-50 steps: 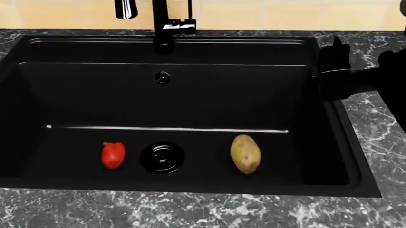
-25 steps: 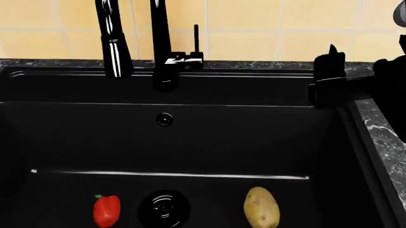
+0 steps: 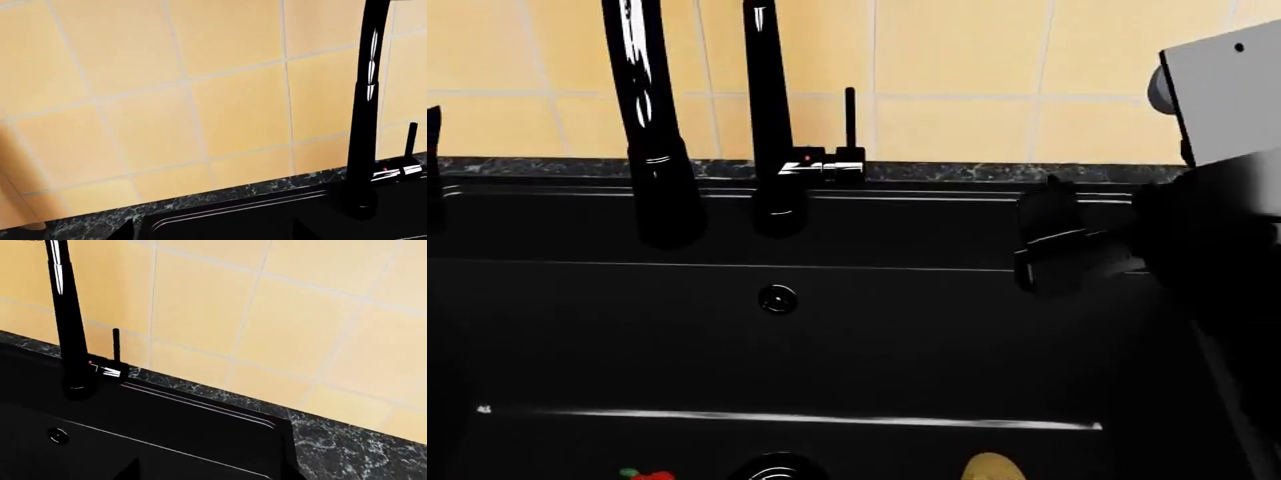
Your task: Pick the vegetables from the sink and place them on the cutting board.
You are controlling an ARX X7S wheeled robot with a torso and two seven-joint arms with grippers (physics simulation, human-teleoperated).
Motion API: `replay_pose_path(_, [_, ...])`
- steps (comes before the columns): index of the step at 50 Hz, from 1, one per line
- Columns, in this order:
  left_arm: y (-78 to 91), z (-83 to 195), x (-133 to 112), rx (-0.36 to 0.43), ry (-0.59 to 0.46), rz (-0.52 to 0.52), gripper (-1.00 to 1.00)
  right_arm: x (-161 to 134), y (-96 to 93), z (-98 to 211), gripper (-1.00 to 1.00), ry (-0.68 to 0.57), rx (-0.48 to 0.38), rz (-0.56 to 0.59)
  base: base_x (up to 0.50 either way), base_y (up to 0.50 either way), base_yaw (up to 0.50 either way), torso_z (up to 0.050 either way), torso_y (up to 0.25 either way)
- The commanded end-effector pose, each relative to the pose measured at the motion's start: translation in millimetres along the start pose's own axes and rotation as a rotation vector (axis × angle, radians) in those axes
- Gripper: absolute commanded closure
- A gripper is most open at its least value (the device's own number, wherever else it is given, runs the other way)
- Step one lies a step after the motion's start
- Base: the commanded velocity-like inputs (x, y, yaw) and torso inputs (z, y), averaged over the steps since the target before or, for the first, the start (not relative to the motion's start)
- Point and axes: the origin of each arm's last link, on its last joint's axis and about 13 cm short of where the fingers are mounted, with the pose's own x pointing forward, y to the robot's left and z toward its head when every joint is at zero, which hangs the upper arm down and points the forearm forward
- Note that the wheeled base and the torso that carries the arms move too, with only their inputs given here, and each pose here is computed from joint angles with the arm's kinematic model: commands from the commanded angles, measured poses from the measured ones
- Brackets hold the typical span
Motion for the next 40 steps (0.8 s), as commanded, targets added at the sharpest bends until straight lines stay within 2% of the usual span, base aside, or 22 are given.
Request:
replay_pose_path(1, [-4.1,-5,3,-0.031,0.034,-0.010,-1.00,10,30.8,-6,-1.00,0.136,-0.028,0.149,0.00,0.00,0.00,0.000,0.000])
replay_pose_path(9, [-6.2,-6,3,-0.028,0.041,-0.019,-1.00,31,46.7,-28,-1.00,0.241,-0.034,0.180,0.00,0.00,0.00,0.000,0.000])
replay_pose_path(23, [-7.2,-12,2,-0.028,0.056,-0.031,-1.00,79,53.6,-66,-1.00,0.344,0.030,0.169,0.00,0.00,0.00,0.000,0.000])
replay_pose_path(30, [-7.4,-16,1,-0.028,0.060,-0.030,-1.00,95,61.5,-92,-1.00,0.402,0.034,0.175,0.00,0.00,0.00,0.000,0.000])
replay_pose_path(40, [-10.4,-23,3,-0.036,0.073,-0.037,-1.00,111,66.4,-111,-1.00,0.461,0.044,0.188,0.00,0.00,0.00,0.000,0.000])
